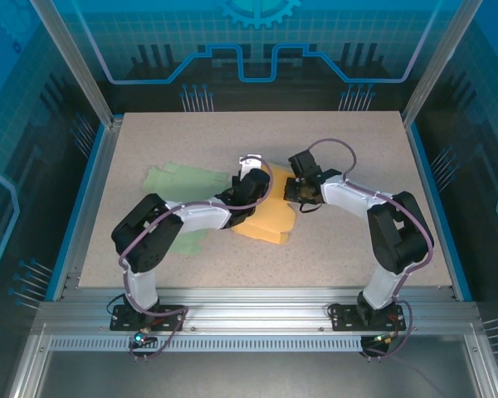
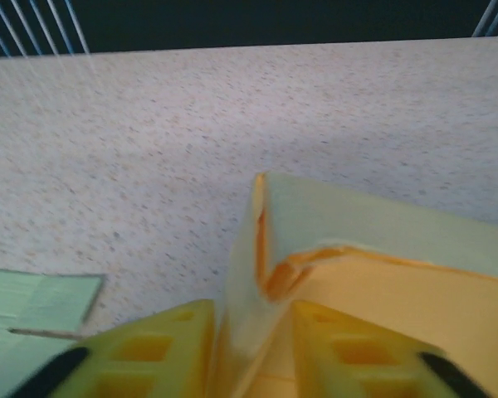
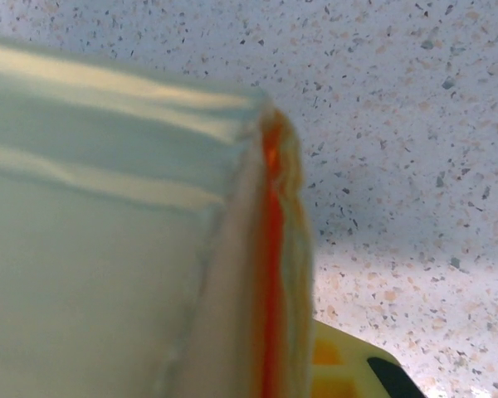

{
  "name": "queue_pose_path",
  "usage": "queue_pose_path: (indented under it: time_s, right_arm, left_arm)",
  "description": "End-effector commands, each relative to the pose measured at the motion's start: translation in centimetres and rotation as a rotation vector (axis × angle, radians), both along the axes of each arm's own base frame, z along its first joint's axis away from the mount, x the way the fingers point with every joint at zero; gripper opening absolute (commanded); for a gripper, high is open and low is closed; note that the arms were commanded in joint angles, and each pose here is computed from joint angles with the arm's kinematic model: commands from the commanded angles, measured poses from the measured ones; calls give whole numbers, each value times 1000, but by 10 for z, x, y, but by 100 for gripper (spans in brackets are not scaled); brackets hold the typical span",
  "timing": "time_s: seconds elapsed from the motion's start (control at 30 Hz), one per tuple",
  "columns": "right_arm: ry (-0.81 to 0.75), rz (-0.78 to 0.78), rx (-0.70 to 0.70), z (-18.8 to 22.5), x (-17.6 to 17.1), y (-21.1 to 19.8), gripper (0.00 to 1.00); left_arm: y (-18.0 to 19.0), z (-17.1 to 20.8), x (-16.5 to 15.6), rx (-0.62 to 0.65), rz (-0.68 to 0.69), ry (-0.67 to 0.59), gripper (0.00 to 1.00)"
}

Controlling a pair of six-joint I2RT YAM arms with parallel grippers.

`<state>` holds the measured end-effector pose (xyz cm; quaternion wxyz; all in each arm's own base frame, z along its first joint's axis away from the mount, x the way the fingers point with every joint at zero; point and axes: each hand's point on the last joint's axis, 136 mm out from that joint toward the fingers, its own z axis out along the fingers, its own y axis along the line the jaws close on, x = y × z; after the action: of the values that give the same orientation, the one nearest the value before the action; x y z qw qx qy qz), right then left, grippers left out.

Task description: Fold the paper box

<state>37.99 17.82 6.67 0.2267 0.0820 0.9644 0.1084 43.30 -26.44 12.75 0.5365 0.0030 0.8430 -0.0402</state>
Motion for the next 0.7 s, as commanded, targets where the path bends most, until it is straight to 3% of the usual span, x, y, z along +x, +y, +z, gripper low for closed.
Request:
queue_pose_path:
  time_s: [0.0, 0.1, 0.3, 0.5, 0.67]
  right_arm:
    - [41, 52, -12, 5, -6, 5, 0]
    - [72, 64, -31, 5, -8, 0, 0]
    - [92, 76, -36, 5, -10, -2, 0]
    - [103, 88, -22, 2, -7, 1, 0]
    - [98, 94, -13, 3, -5, 4, 0]
  left_arm:
    - [-15, 18, -17, -136, -110, 46, 44]
    - [-21, 30, -27, -180, -166, 54, 50]
    - [-10, 30, -39, -143, -179, 67, 57]
    - [-5, 59, -58, -205, -315, 48, 75]
    - [20, 57, -62, -234, -332, 112, 76]
